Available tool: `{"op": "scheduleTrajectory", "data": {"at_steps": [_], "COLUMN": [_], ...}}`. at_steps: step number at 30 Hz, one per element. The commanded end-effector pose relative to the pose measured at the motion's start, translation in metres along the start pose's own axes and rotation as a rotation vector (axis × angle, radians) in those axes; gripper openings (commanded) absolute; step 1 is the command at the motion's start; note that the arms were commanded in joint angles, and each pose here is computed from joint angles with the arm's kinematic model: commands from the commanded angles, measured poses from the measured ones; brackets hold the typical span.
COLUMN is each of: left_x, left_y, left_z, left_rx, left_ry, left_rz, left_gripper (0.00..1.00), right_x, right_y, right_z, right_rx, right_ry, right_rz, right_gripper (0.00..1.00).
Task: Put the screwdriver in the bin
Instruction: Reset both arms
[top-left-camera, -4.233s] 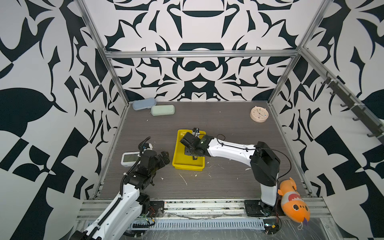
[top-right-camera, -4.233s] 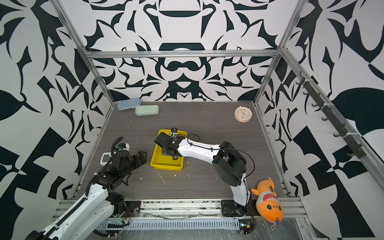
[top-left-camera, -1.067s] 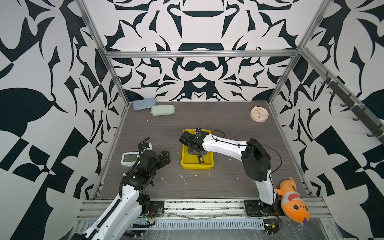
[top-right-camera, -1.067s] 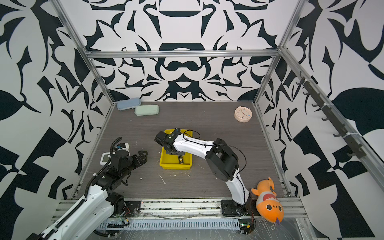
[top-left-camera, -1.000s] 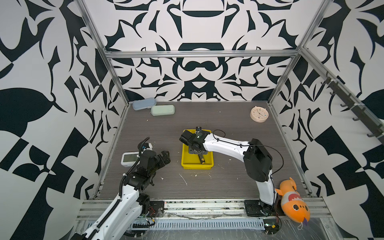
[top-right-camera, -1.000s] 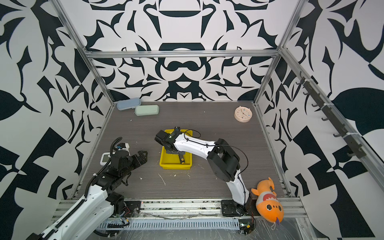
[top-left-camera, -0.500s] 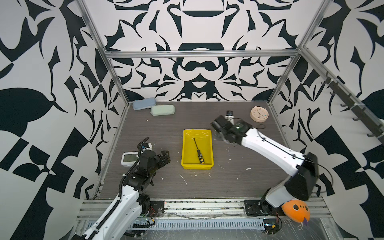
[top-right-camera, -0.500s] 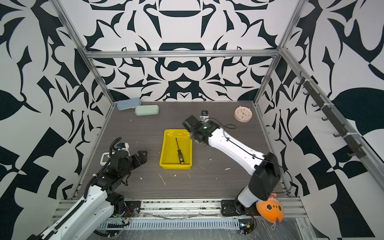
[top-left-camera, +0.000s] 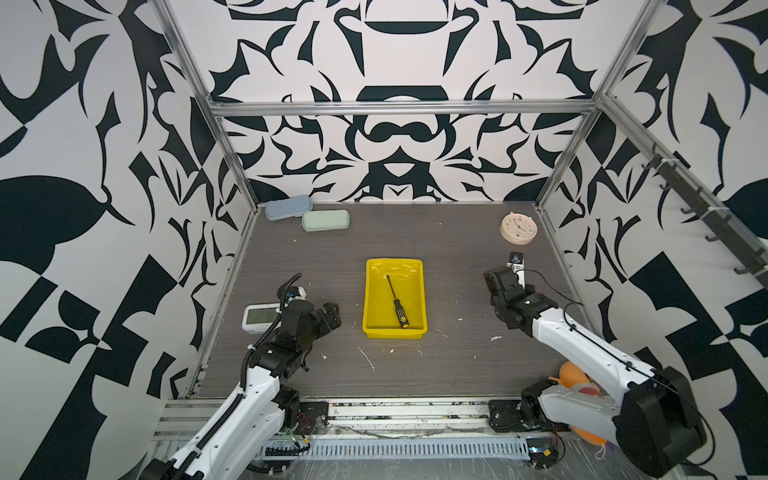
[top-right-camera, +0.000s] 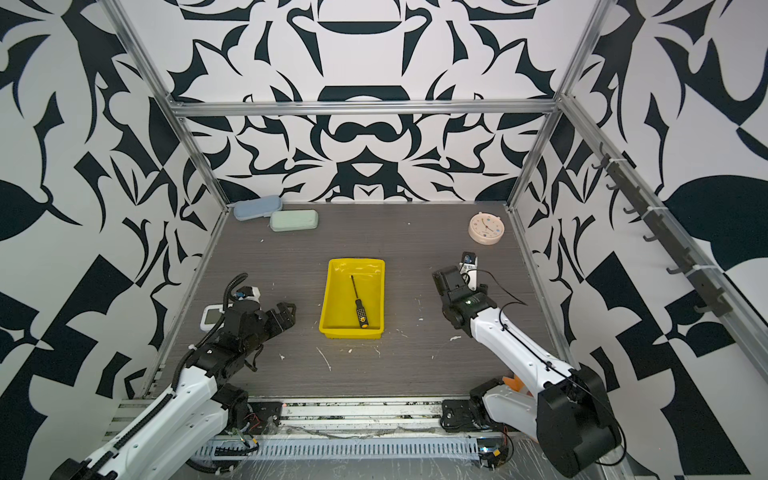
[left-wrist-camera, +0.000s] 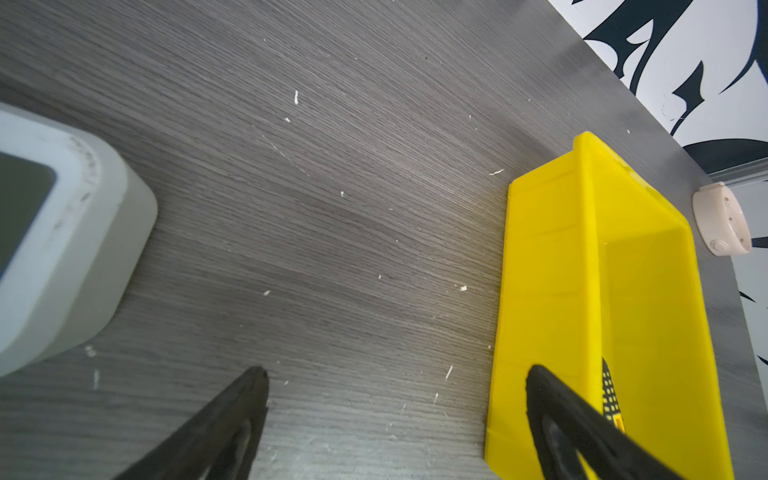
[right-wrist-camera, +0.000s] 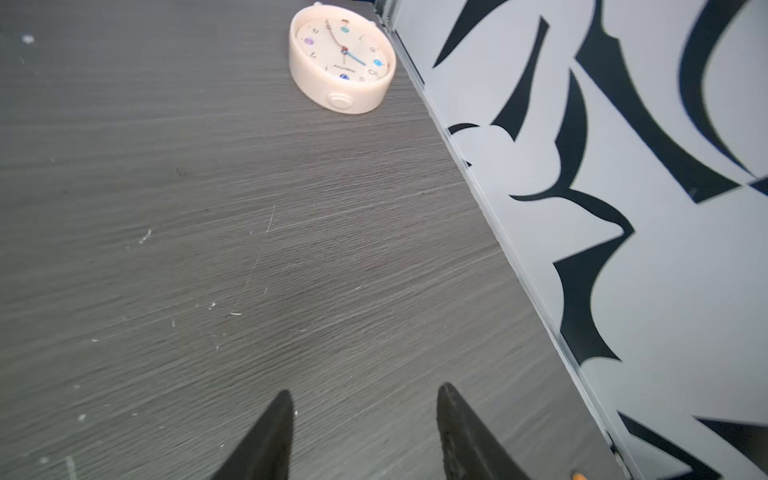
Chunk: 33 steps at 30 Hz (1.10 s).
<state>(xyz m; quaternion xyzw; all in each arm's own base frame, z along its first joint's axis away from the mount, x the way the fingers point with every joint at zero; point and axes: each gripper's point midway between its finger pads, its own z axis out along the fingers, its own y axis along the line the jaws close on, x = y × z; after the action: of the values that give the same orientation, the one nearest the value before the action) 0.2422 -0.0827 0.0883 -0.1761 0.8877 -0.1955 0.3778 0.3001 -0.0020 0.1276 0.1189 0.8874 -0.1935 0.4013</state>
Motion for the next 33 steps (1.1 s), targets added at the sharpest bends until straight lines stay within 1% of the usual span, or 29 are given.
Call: {"op": "scheduleTrajectory", "data": {"at_steps": [1,4,8,14,18,19,21,24,25,26,27,28,29,30,31,32,33], "left_x": [-0.003,-0.004,-0.003,-0.003,-0.003,-0.003,-0.004,-0.003,-0.004,-0.003,-0.004,-0.003,-0.003,-0.003,-0.003,-0.003,-0.004], "left_y": [-0.003,-0.004,-0.003,-0.002,-0.002,-0.002,-0.003,-0.003,-0.003,-0.002,-0.002,-0.002,-0.001,-0.001,-0.001,0.000,0.001], "left_z": [-0.001,-0.001,0.000,0.001,0.002,0.002,0.003,0.005,0.005,0.006,0.007,0.008,0.008,0.009,0.010,0.010,0.010], "left_rx": [0.009,0.010,0.007,0.001,-0.005,-0.005,-0.007,-0.012,-0.013,-0.017,-0.019,-0.025,-0.030,-0.033,-0.037,-0.041,-0.049], "left_ry": [-0.008,-0.011,-0.008,-0.004,-0.003,-0.003,-0.001,0.004,0.005,0.009,0.009,0.010,0.013,0.015,0.017,0.020,0.018], "left_rz": [-0.004,-0.004,-0.004,-0.004,-0.004,-0.003,-0.001,0.001,0.002,0.002,0.002,0.002,0.003,0.001,0.002,0.003,0.002], "left_gripper": [0.99,0.99,0.99,0.99,0.99,0.99,0.99,0.99,0.99,0.99,0.99,0.99,0.99,0.99,0.99,0.99,0.99], "right_x": [-0.042,-0.045,-0.045,-0.046,-0.033,-0.031,-0.033,-0.037,-0.030,-0.033,-0.032,-0.027,-0.025,-0.018,-0.019,-0.023,-0.018], "right_y": [0.008,0.016,0.023,0.035,0.039,0.038,0.038,0.027,0.027,0.027,0.031,0.035,0.034,0.032,0.025,0.021,0.021], "right_z": [0.007,0.024,0.049,0.072,0.084,0.085,0.085,0.090,0.093,0.092,0.088,0.086,0.084,0.084,0.084,0.079,0.078], "right_rx": [-0.041,-0.033,-0.025,-0.103,-0.135,-0.136,-0.155,-0.126,-0.132,-0.140,-0.171,-0.205,-0.206,-0.219,-0.191,-0.177,-0.188], "right_ry": [-0.137,-0.160,-0.165,-0.206,-0.200,-0.176,-0.194,-0.219,-0.239,-0.293,-0.290,-0.291,-0.321,-0.333,-0.393,-0.423,-0.398], "right_rz": [0.029,-0.052,-0.076,-0.044,-0.019,-0.011,-0.013,0.018,0.027,0.024,0.017,0.014,0.012,0.046,0.065,0.080,0.092], "right_gripper": [0.60,0.61,0.62,0.63,0.65,0.65,0.65,0.65,0.65,0.66,0.66,0.75,0.91,0.93,0.99,1.00,1.00]}}
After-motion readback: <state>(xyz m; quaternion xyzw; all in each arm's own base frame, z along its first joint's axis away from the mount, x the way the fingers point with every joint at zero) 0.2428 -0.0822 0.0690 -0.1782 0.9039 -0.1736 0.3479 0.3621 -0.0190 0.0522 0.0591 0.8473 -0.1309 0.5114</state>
